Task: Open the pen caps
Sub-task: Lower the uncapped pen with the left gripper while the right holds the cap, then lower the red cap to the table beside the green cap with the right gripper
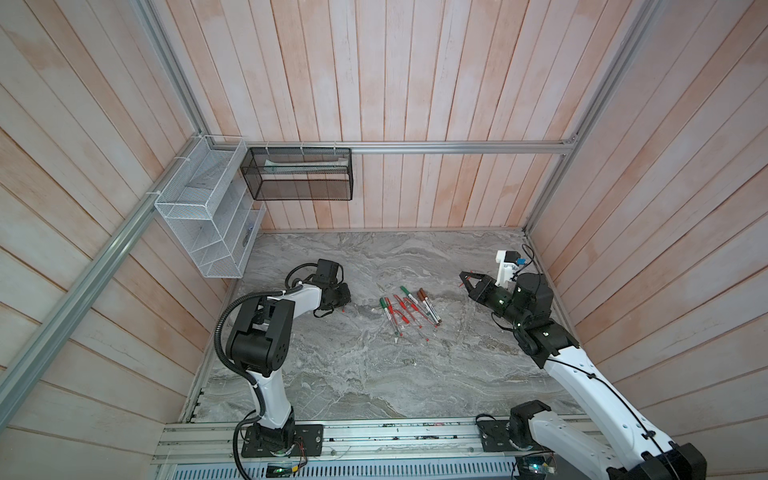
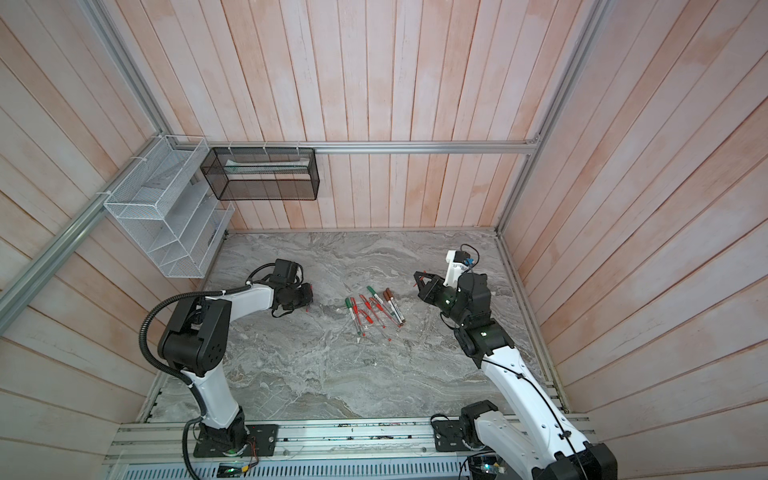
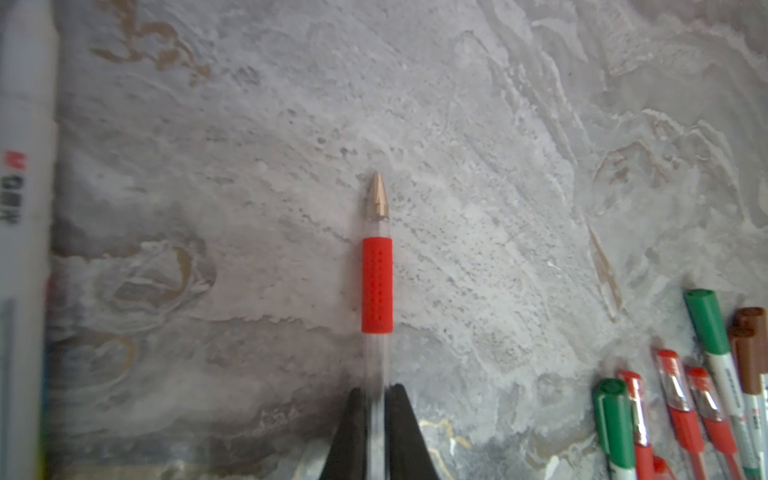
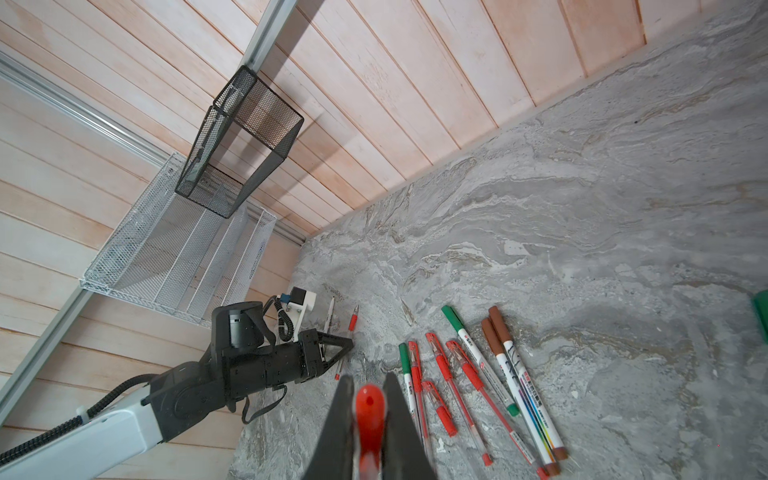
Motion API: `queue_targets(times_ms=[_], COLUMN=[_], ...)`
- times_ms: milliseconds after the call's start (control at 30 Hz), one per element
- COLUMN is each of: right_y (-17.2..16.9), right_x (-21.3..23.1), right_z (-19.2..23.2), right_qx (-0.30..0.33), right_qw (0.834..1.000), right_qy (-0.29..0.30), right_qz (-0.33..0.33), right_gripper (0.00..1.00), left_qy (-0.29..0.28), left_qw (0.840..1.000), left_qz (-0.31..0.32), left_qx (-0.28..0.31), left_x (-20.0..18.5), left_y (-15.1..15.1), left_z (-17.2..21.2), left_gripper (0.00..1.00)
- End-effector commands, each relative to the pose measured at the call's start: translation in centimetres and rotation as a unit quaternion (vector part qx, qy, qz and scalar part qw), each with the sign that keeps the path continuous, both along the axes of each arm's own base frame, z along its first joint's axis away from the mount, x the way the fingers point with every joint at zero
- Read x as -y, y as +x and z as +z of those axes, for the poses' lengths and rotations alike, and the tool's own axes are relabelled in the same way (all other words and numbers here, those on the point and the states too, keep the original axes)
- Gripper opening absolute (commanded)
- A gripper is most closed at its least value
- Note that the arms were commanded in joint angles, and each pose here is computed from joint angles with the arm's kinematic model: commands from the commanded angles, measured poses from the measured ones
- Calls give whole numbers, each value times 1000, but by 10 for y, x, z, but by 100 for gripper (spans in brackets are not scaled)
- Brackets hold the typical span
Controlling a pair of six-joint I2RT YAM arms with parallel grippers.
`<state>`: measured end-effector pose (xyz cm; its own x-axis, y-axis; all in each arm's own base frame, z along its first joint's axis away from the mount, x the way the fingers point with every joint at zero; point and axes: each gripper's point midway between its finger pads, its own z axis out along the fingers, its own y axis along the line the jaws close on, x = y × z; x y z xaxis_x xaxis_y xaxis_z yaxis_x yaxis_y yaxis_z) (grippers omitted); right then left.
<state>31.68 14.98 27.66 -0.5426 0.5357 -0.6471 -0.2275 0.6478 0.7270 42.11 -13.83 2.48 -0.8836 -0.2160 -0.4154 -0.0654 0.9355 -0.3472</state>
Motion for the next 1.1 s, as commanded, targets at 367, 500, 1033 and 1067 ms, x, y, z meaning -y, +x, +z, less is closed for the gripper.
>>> queue_targets(times_ms=[367, 500, 1033, 1067], right_y=[-5, -5, 25, 31], right_x=[9, 9, 18, 18], right_z=[13, 17, -13, -20], right_qx=[12, 18, -71, -84], right_qw=[1000, 1000, 987, 984], right_qy=[-25, -21, -143, -158], right_qz=[-3, -3, 9, 11], right_gripper=[0, 0, 0, 0], left_qy=[27, 23, -15, -20], left_qw=[997, 997, 998, 998], left_qz=[19, 22, 32, 28], left_qx=[-68, -72, -54, -44], left_x=[-8, -9, -10, -7], left_y=[-24, -25, -19, -17], left_z=[-41, -39, -12, -5], left_gripper=[15, 24, 27, 27])
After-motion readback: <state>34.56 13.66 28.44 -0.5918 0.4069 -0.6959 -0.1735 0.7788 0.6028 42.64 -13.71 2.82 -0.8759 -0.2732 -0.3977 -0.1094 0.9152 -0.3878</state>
